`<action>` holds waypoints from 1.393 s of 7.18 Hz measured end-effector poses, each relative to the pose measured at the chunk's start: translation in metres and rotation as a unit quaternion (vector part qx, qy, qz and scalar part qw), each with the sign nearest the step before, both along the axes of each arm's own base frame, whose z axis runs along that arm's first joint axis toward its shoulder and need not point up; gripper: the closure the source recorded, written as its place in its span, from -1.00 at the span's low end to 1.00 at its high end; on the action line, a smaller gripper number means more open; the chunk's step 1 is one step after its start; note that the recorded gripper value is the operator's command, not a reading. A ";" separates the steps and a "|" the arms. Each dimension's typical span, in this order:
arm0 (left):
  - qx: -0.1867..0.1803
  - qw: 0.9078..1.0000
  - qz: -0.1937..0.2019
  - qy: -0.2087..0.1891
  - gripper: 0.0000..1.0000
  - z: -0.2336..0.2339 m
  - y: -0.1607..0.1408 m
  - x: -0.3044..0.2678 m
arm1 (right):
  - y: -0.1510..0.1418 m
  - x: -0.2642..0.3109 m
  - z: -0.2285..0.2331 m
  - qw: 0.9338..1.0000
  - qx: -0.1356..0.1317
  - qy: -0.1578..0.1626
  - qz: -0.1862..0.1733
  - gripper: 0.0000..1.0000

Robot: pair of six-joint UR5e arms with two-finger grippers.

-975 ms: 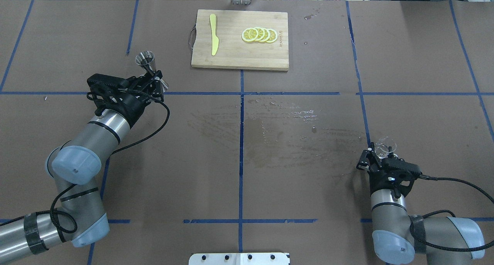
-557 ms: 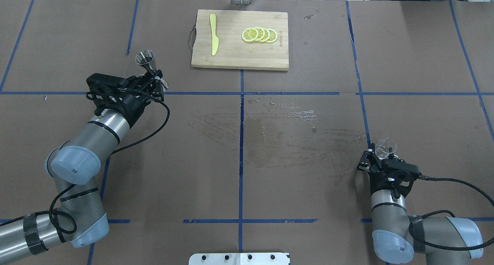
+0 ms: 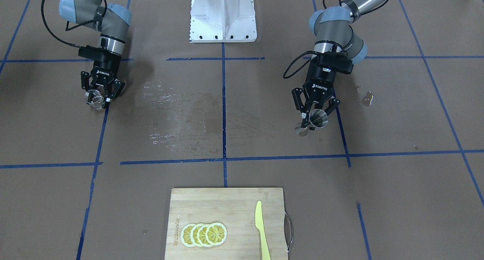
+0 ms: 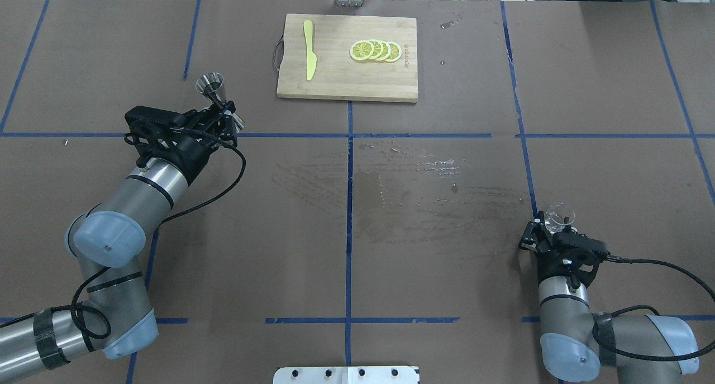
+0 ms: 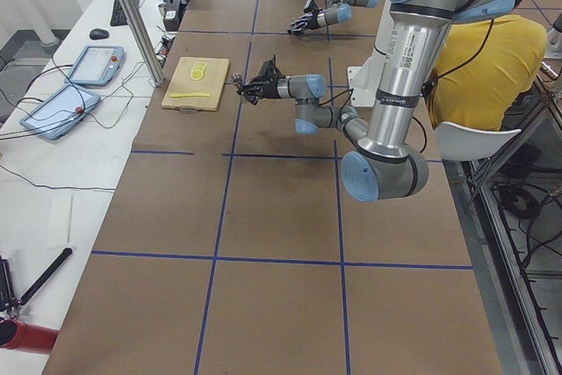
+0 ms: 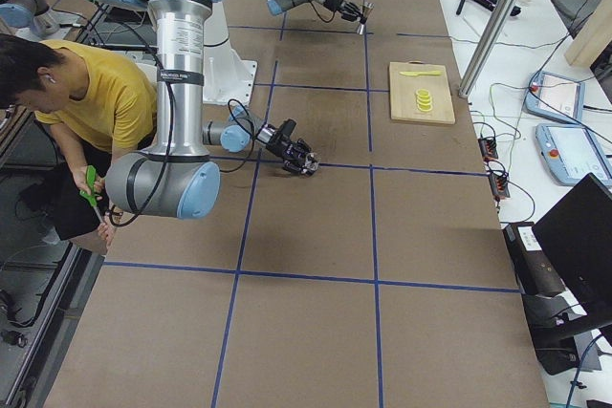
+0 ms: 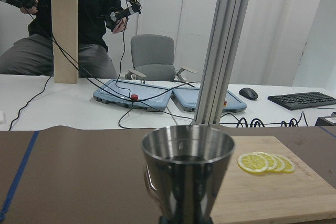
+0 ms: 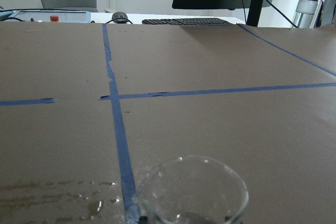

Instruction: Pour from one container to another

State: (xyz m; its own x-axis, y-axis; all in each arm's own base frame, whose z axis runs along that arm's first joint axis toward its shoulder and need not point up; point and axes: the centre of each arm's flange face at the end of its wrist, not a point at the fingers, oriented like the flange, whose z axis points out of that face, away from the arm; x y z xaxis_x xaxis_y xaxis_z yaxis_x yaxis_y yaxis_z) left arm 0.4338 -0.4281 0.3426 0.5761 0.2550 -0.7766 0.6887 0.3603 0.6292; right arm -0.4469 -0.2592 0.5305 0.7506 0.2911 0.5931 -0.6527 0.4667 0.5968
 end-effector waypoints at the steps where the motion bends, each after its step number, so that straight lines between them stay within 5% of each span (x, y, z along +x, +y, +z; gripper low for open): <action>1: 0.000 1.000 0.000 0.000 1.00 0.000 0.000 0.000 | 0.000 0.000 0.001 1.000 0.000 0.002 -0.001 0.16; 5: -0.033 0.998 0.007 -0.049 1.00 0.078 0.022 -0.043 | 0.000 0.000 -0.003 1.000 0.001 0.000 -0.002 0.16; 10: -0.138 0.990 0.001 -0.017 1.00 0.228 0.083 -0.136 | -0.002 0.002 -0.018 1.000 0.010 -0.008 -0.002 0.16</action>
State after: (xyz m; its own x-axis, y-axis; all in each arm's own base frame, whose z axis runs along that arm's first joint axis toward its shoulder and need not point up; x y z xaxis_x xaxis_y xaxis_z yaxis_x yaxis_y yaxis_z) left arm 0.2978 -0.3454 0.5701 0.6022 0.0370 -0.7975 0.6681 0.5235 0.5288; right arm -0.4447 -0.2613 0.5122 0.7415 0.2768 0.6112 -0.6611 0.4575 0.5948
